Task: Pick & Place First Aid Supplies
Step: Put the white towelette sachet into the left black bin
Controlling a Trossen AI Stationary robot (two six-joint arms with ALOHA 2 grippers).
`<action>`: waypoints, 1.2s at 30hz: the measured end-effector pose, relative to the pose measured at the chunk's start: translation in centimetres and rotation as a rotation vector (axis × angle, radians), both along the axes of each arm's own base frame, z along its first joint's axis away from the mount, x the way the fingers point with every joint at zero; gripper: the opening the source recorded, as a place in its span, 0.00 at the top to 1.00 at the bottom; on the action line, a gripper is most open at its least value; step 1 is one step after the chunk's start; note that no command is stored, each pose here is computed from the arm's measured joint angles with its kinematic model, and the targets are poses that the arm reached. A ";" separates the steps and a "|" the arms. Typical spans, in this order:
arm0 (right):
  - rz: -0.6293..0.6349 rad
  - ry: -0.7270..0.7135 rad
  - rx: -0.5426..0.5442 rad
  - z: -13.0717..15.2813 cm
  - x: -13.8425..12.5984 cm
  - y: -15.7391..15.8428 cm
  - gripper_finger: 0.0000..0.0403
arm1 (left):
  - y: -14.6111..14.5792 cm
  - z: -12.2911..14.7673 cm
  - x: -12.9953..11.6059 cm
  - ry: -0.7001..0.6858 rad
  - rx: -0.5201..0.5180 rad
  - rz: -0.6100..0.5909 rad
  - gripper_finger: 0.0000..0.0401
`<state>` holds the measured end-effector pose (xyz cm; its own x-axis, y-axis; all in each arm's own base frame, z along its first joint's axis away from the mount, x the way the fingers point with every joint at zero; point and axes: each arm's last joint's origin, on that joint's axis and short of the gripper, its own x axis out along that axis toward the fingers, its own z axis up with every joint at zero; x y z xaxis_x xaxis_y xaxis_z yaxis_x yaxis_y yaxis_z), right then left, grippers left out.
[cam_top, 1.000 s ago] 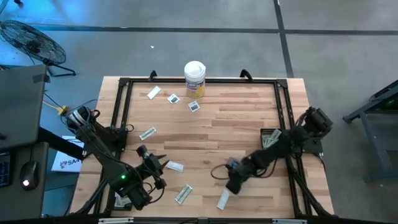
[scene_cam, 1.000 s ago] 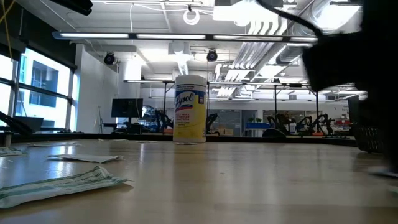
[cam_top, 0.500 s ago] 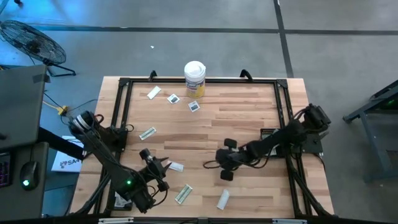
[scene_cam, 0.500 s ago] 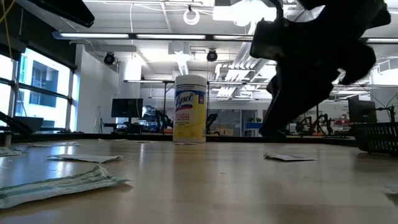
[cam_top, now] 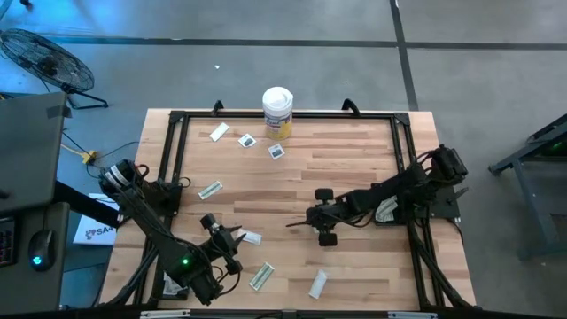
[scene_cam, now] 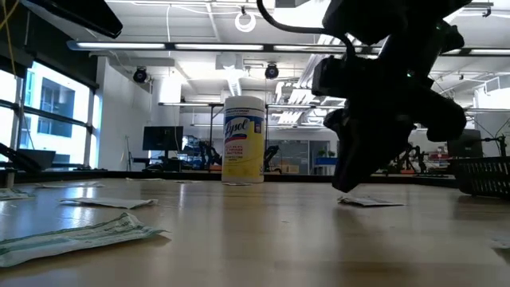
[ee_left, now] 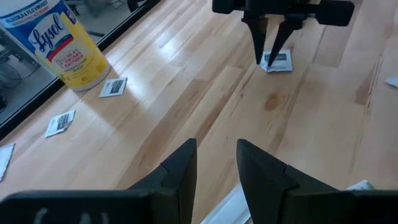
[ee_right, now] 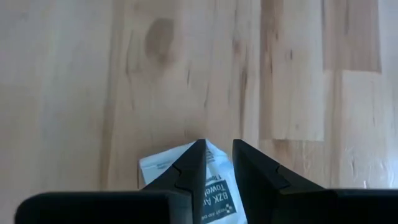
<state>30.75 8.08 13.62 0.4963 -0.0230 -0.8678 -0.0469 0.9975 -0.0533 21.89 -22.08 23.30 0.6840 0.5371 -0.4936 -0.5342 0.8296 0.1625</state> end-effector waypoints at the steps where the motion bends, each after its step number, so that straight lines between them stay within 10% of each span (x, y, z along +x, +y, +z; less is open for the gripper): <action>1: 0.015 -0.001 -0.001 0.0 0.0 -0.1 0.82 | 0.0 0.0 0.0 0.000 -0.001 0.000 0.72; 36: 0.045 0.035 -0.027 -1.9 0.9 -1.3 0.87 | -0.2 0.0 0.2 -0.028 -0.024 0.001 0.72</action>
